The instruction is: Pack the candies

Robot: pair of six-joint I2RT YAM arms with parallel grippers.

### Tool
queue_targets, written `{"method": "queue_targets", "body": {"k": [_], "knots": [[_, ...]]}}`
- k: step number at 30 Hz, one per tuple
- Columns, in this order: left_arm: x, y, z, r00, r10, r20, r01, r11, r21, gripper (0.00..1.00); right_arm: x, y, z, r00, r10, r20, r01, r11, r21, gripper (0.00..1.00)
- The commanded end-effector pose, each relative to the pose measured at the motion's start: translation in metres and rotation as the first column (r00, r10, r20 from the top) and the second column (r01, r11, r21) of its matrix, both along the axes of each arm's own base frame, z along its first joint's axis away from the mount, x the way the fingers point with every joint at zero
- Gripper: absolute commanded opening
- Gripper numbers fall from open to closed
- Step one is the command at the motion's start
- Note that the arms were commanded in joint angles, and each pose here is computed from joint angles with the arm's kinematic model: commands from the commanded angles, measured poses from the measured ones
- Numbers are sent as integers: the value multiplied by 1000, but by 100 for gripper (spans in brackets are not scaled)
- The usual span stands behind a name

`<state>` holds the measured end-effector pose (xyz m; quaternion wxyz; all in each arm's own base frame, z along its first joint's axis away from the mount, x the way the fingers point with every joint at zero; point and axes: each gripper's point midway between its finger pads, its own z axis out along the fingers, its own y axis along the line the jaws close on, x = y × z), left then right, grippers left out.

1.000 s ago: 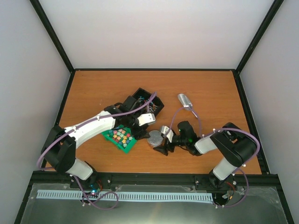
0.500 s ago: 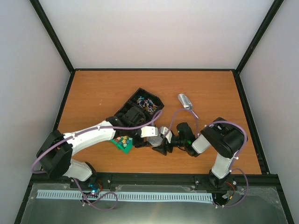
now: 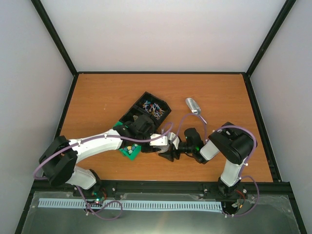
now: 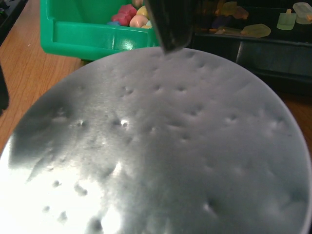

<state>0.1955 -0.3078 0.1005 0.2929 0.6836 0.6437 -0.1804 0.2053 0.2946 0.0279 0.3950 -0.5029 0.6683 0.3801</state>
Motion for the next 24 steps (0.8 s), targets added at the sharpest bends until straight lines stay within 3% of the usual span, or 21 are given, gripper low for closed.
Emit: {"method": "queue_targets", "body": {"k": [1,7,19,24], "knots": [[-2,-6,-4,995,-58,83,58,998,5,53,0,6,5,999,15,32,-16,1000,26,74],[-14,-6,-21,978,-119,173,107,991,77,52,3,6,4,999,6,49,-7,1000,15,71],[-2,8,-33,956,-99,275,64,989,136,25,-2,7,0,997,27,72,-27,1000,-7,60],[-9,23,-43,958,-107,268,63,983,170,22,-4,8,-1,997,37,72,-36,999,-12,54]]}}
